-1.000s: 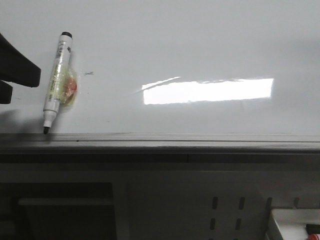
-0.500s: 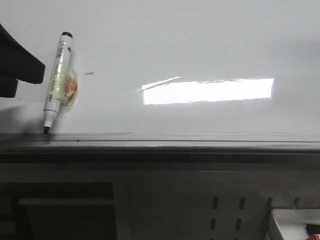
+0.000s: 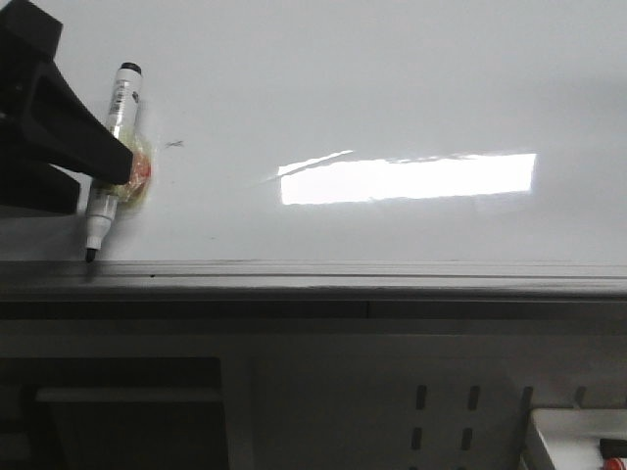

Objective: Write number 4 on whiteboard

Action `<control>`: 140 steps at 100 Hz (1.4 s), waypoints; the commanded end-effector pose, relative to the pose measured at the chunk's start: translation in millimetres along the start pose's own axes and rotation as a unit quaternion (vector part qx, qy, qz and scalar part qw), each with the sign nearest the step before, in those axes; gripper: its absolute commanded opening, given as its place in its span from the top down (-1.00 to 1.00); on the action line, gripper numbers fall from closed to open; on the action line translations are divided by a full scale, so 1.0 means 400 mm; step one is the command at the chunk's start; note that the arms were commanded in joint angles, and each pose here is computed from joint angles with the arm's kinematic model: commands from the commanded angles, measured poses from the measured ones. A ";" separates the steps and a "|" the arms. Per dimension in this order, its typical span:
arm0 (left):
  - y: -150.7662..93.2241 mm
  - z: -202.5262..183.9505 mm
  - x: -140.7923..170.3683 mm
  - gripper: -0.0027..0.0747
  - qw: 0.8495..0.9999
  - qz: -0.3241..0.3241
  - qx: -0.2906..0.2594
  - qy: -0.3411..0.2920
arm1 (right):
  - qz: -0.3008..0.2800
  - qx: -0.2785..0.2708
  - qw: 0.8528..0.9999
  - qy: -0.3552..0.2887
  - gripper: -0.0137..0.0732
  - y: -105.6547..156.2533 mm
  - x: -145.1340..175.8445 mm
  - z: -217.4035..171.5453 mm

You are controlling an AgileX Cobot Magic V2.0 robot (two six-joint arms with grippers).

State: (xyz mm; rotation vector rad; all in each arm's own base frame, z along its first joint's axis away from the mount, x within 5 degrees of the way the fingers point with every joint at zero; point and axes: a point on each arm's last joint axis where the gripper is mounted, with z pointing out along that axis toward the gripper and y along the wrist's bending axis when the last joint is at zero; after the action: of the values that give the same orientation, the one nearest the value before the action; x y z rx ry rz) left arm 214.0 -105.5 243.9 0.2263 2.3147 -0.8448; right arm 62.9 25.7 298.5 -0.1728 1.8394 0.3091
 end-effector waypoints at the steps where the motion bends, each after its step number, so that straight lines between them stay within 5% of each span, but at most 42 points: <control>1: -0.012 0.003 -0.025 -0.02 1.000 -0.008 0.010 -0.014 | 0.002 0.008 0.999 -0.038 -0.27 -0.001 -0.037 -0.004; 18: 0.001 0.025 -0.015 0.22 1.000 -0.007 0.008 0.012 | 0.002 0.008 0.999 -0.038 -0.27 -0.001 -0.037 -0.004; 36: 0.003 0.029 -0.013 0.99 1.000 -0.009 0.008 0.015 | 0.002 0.008 0.999 -0.038 -0.27 -0.001 -0.037 -0.004; 52: -0.007 0.025 -0.027 0.98 1.000 0.010 0.015 0.010 | 0.001 0.008 0.999 -0.037 -0.27 -0.001 -0.036 -0.004; 66: -0.063 0.003 -0.060 0.98 0.990 0.108 0.092 0.020 | -0.054 -0.036 0.998 -0.023 -0.27 0.020 -0.042 -0.007; 76: -0.121 -0.024 -0.081 0.98 0.960 0.217 0.168 0.046 | -0.122 -0.130 0.984 -0.014 -0.27 0.060 -0.057 -0.004; 88: -0.184 -0.047 -0.100 0.98 0.914 0.351 0.183 0.090 | -0.162 -0.204 0.966 -0.003 -0.27 0.089 -0.085 0.018; 113: -0.301 -0.054 -0.074 0.98 0.766 0.608 0.138 0.156 | -0.230 -0.298 0.926 0.032 -0.28 0.145 -0.141 0.087; 127: -0.332 -0.049 -0.050 0.98 0.732 0.647 0.141 0.160 | -0.259 -0.334 0.905 0.034 -0.28 0.178 -0.150 0.111; 140: -0.343 -0.048 -0.041 0.98 0.722 0.657 0.144 0.159 | -0.270 -0.345 0.898 0.026 -0.28 0.200 -0.148 0.128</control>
State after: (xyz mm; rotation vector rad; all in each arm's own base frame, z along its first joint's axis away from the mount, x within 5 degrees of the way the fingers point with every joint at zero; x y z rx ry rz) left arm 170.6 -195.0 316.8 2.0301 1.6410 -0.3604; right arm 99.4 108.6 337.3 -1.2161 1.6534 0.5634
